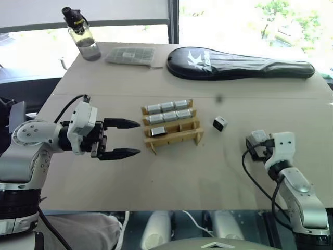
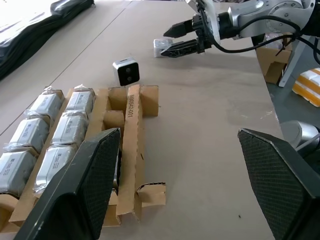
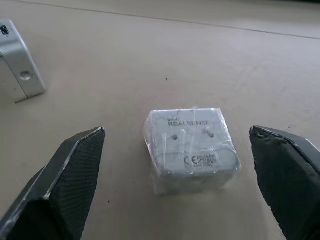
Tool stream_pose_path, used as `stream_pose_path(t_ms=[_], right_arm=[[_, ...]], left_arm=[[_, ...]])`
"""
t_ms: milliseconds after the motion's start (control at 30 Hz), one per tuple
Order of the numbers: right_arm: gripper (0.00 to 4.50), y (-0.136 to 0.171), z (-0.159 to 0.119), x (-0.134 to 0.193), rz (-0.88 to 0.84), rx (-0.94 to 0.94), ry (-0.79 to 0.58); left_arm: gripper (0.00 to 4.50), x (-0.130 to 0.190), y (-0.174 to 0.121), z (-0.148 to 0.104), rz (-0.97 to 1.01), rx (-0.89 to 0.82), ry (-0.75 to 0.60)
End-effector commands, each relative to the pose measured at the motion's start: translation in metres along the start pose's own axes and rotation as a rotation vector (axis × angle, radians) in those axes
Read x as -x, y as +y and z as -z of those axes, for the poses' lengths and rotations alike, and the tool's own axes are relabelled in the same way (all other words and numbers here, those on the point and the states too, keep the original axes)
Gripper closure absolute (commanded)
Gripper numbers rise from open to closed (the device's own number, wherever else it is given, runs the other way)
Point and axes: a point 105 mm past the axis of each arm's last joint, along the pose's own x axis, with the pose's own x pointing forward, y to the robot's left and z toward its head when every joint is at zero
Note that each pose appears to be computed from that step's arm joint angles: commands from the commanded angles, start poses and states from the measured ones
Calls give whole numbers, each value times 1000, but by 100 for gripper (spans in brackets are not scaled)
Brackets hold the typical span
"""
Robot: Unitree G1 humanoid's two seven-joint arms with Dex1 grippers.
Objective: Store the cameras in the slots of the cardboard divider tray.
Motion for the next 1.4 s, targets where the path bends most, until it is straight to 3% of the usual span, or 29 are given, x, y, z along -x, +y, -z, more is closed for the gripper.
stream_pose_path(t_ms=[33, 167, 367, 500, 600, 667, 767, 933, 1033, 1233, 1400], right_arm=[[3, -5, -7, -3, 4, -37, -13], [3, -8, -10, -5, 12, -30, -22], [259, -11, -10, -5, 18, -24, -24], [259, -10, -9, -3, 13, -20, -21], [259, -4, -23, -4, -24, 93, -82], [259, 3, -38, -5, -65, 246, -158], [259, 37, -60, 1, -250, 685, -320], [259, 75, -72, 8, -437, 1060, -533], [259, 107, -84, 13, -563, 1260, -726], [259, 153, -100, 20, -696, 1321, -978], [259, 177, -110, 23, -744, 1330, -1108]], left_arm=[[58, 1, 1, -6, 2, -39, -4], [58, 1, 2, -6, 2, -41, -2], [58, 2, 3, -6, 1, -42, 0], [58, 1, 5, -6, -4, -35, -7], [58, -4, 9, -9, -20, -17, -41], [58, -7, 13, -10, -33, 7, -58], [58, -15, 12, -9, -4, 20, -44], [58, -28, 20, -16, 9, 49, -74], [58, -40, 26, -21, 20, 75, -106], [58, -63, 27, -29, 94, 118, -145], [58, -72, 30, -31, 109, 120, -146]])
